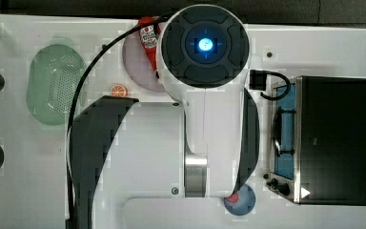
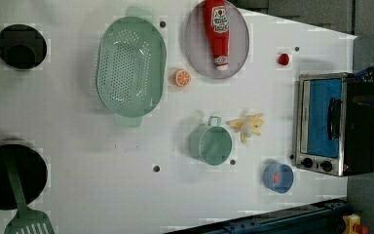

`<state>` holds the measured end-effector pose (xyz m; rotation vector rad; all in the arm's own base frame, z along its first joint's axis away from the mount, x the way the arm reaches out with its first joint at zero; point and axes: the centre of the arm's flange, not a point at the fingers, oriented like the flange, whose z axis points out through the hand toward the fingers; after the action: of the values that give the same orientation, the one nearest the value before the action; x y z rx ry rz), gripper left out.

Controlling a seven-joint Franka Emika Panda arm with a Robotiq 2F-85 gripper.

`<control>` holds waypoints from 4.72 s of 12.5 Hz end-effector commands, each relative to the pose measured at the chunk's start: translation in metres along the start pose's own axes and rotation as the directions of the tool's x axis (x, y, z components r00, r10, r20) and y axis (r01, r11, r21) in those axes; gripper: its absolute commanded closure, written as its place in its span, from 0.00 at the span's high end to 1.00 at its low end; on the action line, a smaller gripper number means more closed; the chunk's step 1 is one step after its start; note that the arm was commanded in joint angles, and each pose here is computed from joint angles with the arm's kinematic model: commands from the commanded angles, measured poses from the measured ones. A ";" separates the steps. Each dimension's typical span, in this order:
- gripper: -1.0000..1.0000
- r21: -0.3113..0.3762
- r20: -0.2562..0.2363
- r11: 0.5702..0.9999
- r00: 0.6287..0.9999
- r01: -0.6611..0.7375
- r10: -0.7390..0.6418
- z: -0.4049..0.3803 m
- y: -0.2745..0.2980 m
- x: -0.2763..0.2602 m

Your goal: Pick banana from table and place on oven.

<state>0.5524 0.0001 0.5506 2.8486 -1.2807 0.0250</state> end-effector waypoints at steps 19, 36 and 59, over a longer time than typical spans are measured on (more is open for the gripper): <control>1.00 -0.018 0.020 0.989 0.989 -0.147 0.147 0.214 0.077 -0.029; 0.37 0.023 -0.032 0.988 0.988 -0.153 0.154 0.398 0.085 -0.029; 0.26 -0.034 -0.023 0.998 0.999 -0.044 0.044 0.005 0.188 0.137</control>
<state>0.5222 -0.1856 0.5581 2.7519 -1.4602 0.1077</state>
